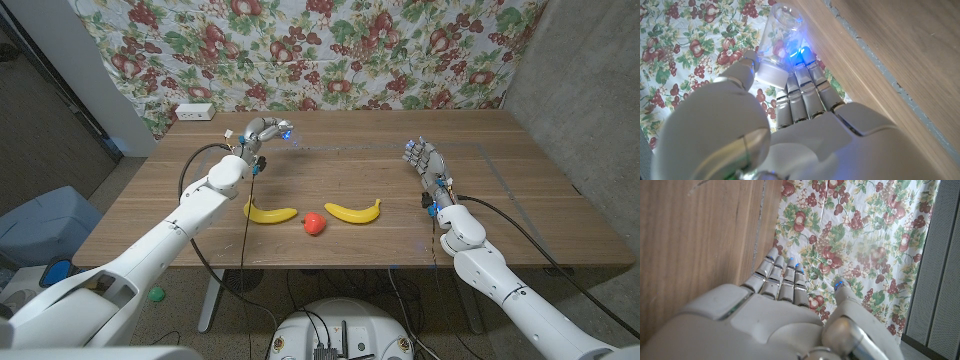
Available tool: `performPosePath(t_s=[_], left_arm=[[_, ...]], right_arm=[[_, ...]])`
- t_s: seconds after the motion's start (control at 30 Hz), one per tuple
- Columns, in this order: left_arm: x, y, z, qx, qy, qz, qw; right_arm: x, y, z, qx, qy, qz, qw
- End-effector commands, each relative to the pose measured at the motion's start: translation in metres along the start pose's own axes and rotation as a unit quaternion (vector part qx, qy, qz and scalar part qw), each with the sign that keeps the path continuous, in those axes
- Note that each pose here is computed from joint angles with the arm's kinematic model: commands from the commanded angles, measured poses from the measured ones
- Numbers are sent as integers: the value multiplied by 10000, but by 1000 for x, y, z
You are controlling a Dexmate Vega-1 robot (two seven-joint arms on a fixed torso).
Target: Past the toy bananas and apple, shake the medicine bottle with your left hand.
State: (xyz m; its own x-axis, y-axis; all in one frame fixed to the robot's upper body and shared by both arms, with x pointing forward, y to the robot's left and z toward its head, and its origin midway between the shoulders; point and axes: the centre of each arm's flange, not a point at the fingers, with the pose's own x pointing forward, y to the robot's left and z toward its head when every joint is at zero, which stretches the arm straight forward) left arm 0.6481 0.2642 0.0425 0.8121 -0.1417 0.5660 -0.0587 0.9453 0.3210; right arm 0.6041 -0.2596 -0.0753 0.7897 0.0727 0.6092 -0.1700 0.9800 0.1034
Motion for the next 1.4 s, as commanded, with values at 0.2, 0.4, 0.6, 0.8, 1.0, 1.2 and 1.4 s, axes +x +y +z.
performPosePath(t_s=[0.2, 0.4, 0.6, 0.8, 1.0, 1.2, 1.4], left_arm=[[-3, 9, 0, -476, 128, -246, 9985], [-5, 13, 1, -548, 156, -289, 9980], [-8, 15, -1, -740, 222, -396, 9962], [-9, 18, -2, -907, 221, -446, 9946], [-11, 20, -5, -1262, 242, -594, 9899], [-12, 23, -8, -1575, 272, -740, 9844], [-13, 26, -12, -1893, 269, -801, 9783]], right_arm=[[2, 1, 3, -36, -41, 24, 10000], [2, 2, 4, -46, -54, 22, 10000], [2, 3, 5, -59, -63, 34, 10000], [2, 4, 6, -76, -73, 55, 9999], [3, 6, 6, -93, -69, 75, 9999], [4, 7, 7, -86, -66, 71, 9999], [4, 9, 7, -88, -67, 83, 9999]])
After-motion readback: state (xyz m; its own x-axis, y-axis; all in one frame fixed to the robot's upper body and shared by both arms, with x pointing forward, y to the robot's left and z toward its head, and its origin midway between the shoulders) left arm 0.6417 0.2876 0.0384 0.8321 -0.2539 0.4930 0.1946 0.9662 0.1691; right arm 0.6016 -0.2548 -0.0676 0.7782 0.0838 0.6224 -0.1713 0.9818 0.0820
